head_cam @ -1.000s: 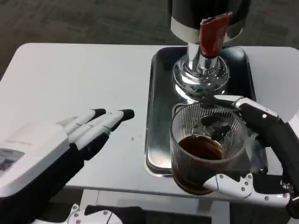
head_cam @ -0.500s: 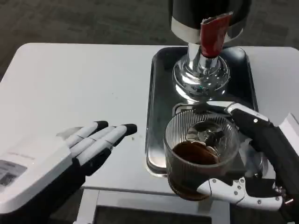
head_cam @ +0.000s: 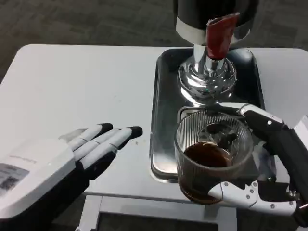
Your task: Grasp the cup under the faucet to collect the drink, then remove the cup.
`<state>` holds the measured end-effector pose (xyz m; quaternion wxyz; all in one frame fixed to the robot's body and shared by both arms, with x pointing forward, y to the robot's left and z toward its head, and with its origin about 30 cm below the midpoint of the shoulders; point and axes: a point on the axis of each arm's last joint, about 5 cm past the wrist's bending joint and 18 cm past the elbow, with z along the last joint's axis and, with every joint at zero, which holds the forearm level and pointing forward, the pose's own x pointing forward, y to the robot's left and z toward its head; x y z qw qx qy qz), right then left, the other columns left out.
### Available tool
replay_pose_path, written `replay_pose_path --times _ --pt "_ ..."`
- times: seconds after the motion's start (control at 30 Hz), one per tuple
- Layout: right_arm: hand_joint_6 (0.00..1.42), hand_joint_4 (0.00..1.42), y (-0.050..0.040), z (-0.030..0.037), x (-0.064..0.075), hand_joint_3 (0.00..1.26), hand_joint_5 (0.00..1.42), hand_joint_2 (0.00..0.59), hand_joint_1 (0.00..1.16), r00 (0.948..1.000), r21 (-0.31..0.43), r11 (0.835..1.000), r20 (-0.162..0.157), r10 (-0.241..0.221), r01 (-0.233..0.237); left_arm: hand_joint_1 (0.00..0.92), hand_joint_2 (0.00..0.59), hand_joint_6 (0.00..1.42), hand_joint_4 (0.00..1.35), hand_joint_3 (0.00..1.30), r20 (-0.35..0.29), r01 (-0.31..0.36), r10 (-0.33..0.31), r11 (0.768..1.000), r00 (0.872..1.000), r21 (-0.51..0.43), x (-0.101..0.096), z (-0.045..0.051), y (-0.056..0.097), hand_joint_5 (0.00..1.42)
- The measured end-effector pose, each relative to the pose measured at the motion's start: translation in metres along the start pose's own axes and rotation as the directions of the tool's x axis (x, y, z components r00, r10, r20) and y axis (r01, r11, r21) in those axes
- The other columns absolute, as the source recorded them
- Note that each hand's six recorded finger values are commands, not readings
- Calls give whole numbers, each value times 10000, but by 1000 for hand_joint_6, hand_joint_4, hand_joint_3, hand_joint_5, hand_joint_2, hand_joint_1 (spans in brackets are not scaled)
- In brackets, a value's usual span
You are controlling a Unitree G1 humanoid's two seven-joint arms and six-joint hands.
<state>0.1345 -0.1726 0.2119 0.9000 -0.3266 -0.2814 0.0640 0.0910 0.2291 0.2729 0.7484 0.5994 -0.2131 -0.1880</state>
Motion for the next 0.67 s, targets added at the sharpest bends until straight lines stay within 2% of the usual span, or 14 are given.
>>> replay_pose_path --times 0.47,0.67 --pt "1424 1288 -14 -5 -34 1157 1424 244 826 9998 -37 10000 -163 64 -65 0 99 42 0 27 87 73 -72 9999 9999 -115 20 -6 -18 0" --pt "1424 1294 -19 11 -36 1157 1424 245 825 10000 -39 10000 -89 46 -46 0 99 42 0 27 57 110 -109 9998 9999 -155 17 -10 -23 0"
